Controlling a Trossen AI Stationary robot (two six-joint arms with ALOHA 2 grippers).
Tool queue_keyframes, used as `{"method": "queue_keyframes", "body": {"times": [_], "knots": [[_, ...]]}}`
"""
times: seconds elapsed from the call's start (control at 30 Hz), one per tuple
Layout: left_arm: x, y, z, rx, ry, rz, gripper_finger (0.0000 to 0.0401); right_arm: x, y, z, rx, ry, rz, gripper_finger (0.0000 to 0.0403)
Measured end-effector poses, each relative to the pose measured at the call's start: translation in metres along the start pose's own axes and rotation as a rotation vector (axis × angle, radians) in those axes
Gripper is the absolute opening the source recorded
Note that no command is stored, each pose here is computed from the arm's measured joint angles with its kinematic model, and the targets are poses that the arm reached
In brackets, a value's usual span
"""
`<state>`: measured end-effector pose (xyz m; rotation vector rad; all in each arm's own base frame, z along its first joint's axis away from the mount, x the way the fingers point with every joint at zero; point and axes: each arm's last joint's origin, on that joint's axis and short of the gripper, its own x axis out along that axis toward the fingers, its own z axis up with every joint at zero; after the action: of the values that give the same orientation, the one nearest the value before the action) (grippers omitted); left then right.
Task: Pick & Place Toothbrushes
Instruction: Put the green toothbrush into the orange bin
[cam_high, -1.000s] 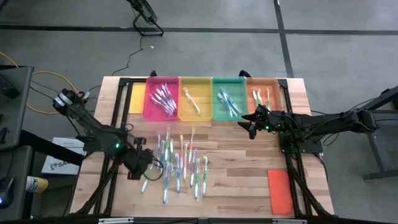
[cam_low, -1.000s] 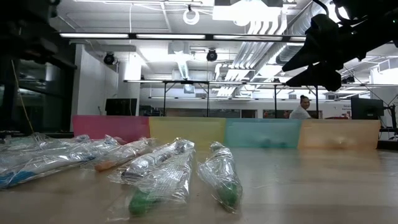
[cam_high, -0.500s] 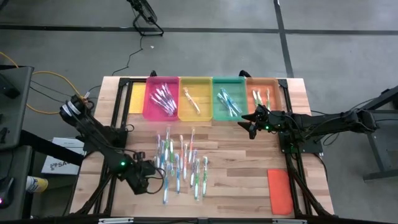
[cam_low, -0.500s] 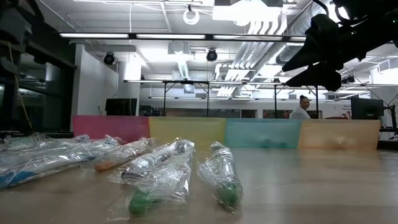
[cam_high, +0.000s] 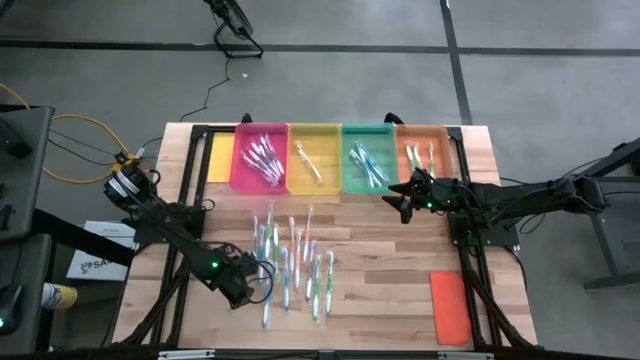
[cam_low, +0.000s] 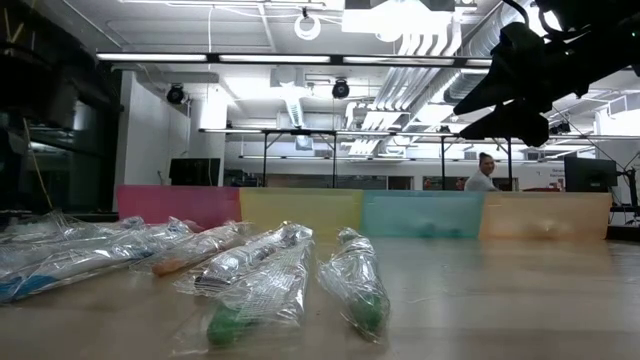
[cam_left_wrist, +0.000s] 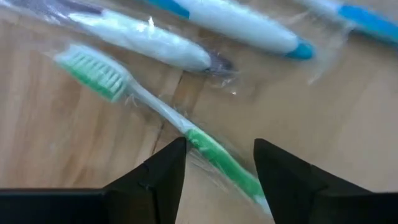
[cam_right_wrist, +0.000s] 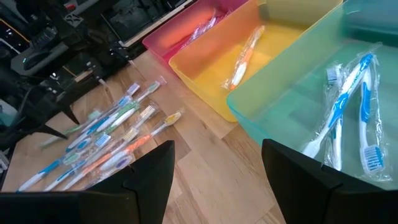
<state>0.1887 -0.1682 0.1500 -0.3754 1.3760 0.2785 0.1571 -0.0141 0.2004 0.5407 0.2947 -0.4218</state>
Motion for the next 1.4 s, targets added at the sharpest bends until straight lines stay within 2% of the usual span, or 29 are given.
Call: {"method": "queue_keyframes", "body": {"times": [0.17, 0.27, 0.37, 0.47, 0.53, 0.6, 0.7, 0.8, 0.87, 0.93, 1.03, 1.1, 1.2, 1.4], "knots": [[0.006, -0.001, -0.001, -0.001, 0.019, 0.020, 0.0183, 0.000, 0.000, 0.000, 0.000, 0.000, -0.001, 0.0235], [0.008, -0.001, -0.001, 0.000, 0.025, 0.031, 0.0169, 0.000, 0.000, 0.000, 0.000, -0.001, 0.000, 0.0235], [0.009, -0.001, -0.001, 0.024, 0.029, 0.036, 0.0133, 0.000, 0.000, 0.000, 0.000, -0.001, 0.000, 0.0235], [0.009, 0.001, -0.002, 0.061, 0.044, 0.057, 0.0080, 0.000, 0.000, 0.000, 0.000, -0.001, 0.000, 0.0235], [0.009, 0.003, -0.003, 0.124, 0.052, 0.068, 0.0038, 0.000, 0.000, 0.000, 0.000, -0.001, 0.000, 0.0235], [0.009, 0.003, -0.003, 0.225, 0.056, 0.070, 0.0016, 0.000, 0.000, 0.000, 0.000, -0.001, 0.000, 0.0235], [0.009, 0.004, -0.003, 0.365, 0.067, 0.068, 0.0020, 0.000, 0.000, 0.000, 0.000, -0.001, 0.000, 0.0235], [0.006, 0.005, -0.004, 0.407, 0.088, 0.068, 0.0014, 0.000, 0.000, 0.000, 0.000, 0.000, 0.000, 0.0235], [-0.001, 0.007, -0.004, 0.413, 0.109, 0.087, 0.0009, 0.000, 0.000, 0.000, 0.000, -0.001, 0.000, 0.0235], [-0.011, 0.015, -0.007, 0.428, 0.168, 0.149, 0.0009, 0.000, 0.000, 0.000, 0.000, -0.001, 0.000, 0.0235], [-0.038, 0.014, -0.004, 0.438, 0.192, 0.151, 0.0009, 0.000, 0.000, 0.000, 0.000, 0.000, 0.000, 0.0235], [-0.055, 0.021, -0.004, 0.471, 0.190, 0.208, 0.0009, 0.000, 0.000, 0.000, 0.000, -0.001, 0.000, 0.0235], [-0.083, 0.022, 0.005, 0.538, 0.072, 0.221, 0.0009, 0.000, 0.000, 0.000, 0.000, -0.001, 0.000, 0.0235], [-0.115, 0.045, 0.031, 0.756, -0.078, 0.391, 0.0009, 0.000, 0.000, 0.000, 0.000, 0.000, -0.001, 0.0235]]}}
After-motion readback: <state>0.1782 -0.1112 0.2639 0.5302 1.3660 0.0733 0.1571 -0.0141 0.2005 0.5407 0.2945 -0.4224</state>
